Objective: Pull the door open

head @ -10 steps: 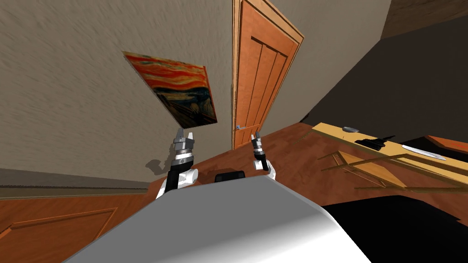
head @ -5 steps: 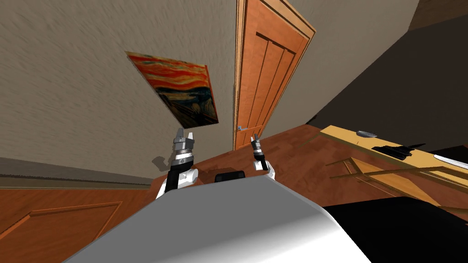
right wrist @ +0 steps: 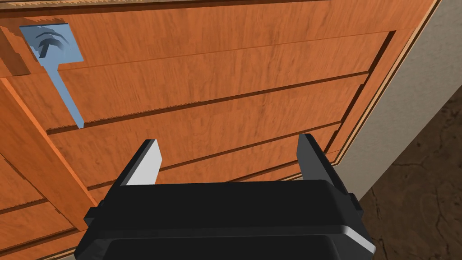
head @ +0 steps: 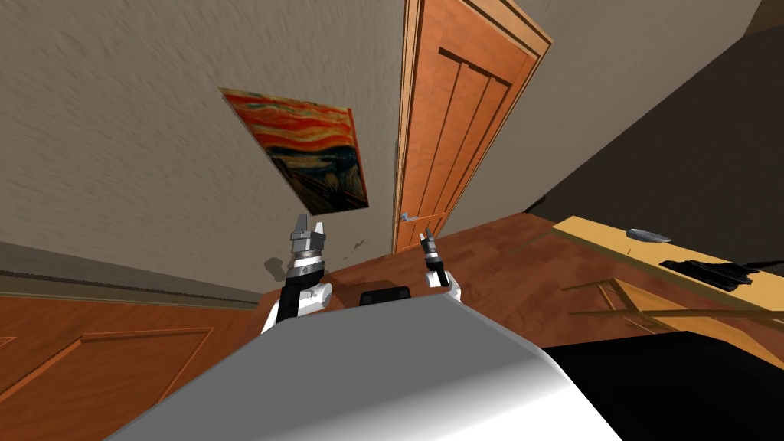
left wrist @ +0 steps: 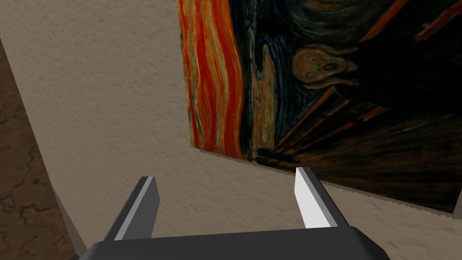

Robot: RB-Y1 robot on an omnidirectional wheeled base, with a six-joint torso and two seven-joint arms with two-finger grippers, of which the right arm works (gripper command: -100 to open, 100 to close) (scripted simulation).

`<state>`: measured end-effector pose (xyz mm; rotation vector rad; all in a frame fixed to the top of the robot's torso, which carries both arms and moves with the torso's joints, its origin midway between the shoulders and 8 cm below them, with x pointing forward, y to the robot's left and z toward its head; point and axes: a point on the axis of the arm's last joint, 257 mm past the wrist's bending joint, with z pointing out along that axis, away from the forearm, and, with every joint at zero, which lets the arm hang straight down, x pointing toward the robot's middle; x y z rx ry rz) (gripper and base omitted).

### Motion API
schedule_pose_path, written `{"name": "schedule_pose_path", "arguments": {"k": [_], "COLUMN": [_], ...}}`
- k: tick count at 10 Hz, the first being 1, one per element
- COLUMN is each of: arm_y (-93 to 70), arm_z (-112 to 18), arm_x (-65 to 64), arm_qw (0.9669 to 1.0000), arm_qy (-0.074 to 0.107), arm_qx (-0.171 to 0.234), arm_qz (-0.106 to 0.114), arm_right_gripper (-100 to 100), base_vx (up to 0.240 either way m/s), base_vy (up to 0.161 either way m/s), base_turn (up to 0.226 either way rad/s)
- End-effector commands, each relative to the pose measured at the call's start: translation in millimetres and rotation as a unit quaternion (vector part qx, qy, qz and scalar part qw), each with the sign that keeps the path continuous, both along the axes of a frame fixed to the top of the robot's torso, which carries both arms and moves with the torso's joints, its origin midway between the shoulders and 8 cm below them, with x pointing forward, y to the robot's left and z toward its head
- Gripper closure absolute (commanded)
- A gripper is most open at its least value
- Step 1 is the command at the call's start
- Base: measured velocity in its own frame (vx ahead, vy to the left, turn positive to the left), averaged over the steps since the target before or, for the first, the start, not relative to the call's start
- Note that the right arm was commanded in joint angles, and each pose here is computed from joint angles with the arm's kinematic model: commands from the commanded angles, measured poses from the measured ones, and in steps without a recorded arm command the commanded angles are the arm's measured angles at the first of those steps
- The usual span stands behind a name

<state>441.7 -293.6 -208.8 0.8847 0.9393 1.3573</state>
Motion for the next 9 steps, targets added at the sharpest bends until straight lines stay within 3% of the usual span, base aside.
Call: {"name": "schedule_pose_path", "arguments": {"k": [1, 3, 6, 9], "arm_y": [-4.3, -8.9, -13.4, -24.8], "arm_z": [-11.9, -27.9, -41.5, -68.2], "arm_x": [3.7, 4.4, 4.8, 6.1], "arm_qw": [0.9999, 0.9996, 0.9992, 0.9977], "arm_qy": [0.011, 0.027, 0.041, 0.067], "arm_qx": [0.002, 0.004, 0.005, 0.009], "arm_qz": [0.001, -0.001, -0.002, -0.005], "arm_right_gripper": [-100, -100, -100, -100], "base_vx": [0.067, 0.048, 0.036, 0.058], "base_vy": [-0.046, -0.04, -0.032, -0.044], "base_turn": [0.175, 0.08, 0.071, 0.151]}}
